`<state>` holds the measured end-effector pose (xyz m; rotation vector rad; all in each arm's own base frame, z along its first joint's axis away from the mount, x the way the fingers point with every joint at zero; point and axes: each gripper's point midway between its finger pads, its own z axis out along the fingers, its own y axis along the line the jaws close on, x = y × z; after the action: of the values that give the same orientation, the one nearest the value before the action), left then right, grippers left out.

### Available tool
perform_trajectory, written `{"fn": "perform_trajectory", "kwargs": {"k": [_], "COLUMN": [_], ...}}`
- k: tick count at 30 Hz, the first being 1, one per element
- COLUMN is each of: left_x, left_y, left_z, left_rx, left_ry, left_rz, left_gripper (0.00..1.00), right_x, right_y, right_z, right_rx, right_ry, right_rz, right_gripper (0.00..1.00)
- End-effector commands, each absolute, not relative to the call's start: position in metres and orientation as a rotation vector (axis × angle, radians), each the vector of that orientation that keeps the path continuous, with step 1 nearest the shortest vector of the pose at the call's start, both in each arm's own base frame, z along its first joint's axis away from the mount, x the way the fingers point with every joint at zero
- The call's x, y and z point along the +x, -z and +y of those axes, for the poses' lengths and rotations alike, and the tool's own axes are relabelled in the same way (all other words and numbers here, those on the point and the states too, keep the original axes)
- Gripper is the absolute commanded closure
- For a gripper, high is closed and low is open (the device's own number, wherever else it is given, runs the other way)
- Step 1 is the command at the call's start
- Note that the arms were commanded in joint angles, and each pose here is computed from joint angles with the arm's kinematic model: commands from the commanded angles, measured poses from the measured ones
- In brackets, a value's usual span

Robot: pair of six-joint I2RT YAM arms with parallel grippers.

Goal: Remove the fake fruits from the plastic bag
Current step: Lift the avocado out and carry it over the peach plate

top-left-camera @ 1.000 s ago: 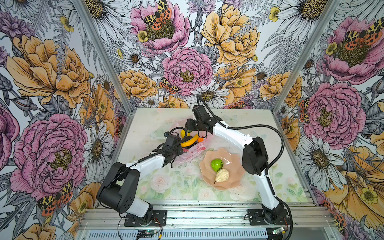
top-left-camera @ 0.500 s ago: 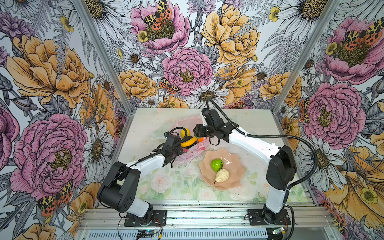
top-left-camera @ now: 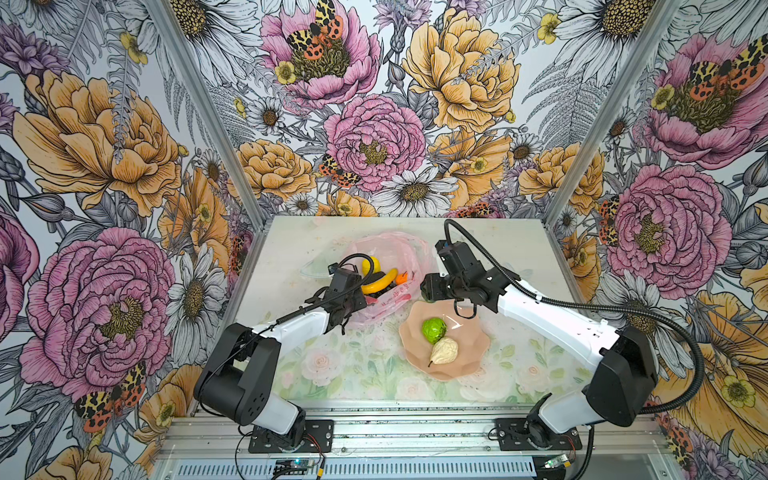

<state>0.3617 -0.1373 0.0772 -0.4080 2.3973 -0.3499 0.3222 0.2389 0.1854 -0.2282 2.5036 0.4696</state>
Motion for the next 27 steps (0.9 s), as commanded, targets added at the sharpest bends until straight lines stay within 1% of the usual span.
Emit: {"fn": "perform_trajectory", "kwargs": {"k": [1,5,10,22,27], "left_x": [0.366,0.366,0.366,0.365,0.364], "left_y": [-0.074,-0.073,-0.074,-0.071,-0.071], "left_z": [-0.139,-0.140,-0.140,-0.137,-0.137], "left_rx": [-0.406,-0.401,-0.401,-0.405,-0.406], "left_ry": [0.377,0.379,0.372,0.361,0.358], "left_rz": [2.387,2.392,2.392,2.398,2.398], "left_gripper": [1.00,1.00,1.00,1.00,1.00], "right_x": [0.308,0.295,0.284,0.269,0.270], "right_y": [-0.185,-0.166,-0.144,-0.107,-0.092], "right_z": [0.212,0.190,0.179,0.168,0.163], "right_rx": [-0.213,-0.192,-0.181,-0.202,-0.262], "right_ry": [-0.406,-0.355,-0.311,-0.204,-0.086], "right_rz": [2.518,2.571,2.630,2.720,2.730], "right_gripper": [0.47,0.47,0.48,0.48,0.48]}}
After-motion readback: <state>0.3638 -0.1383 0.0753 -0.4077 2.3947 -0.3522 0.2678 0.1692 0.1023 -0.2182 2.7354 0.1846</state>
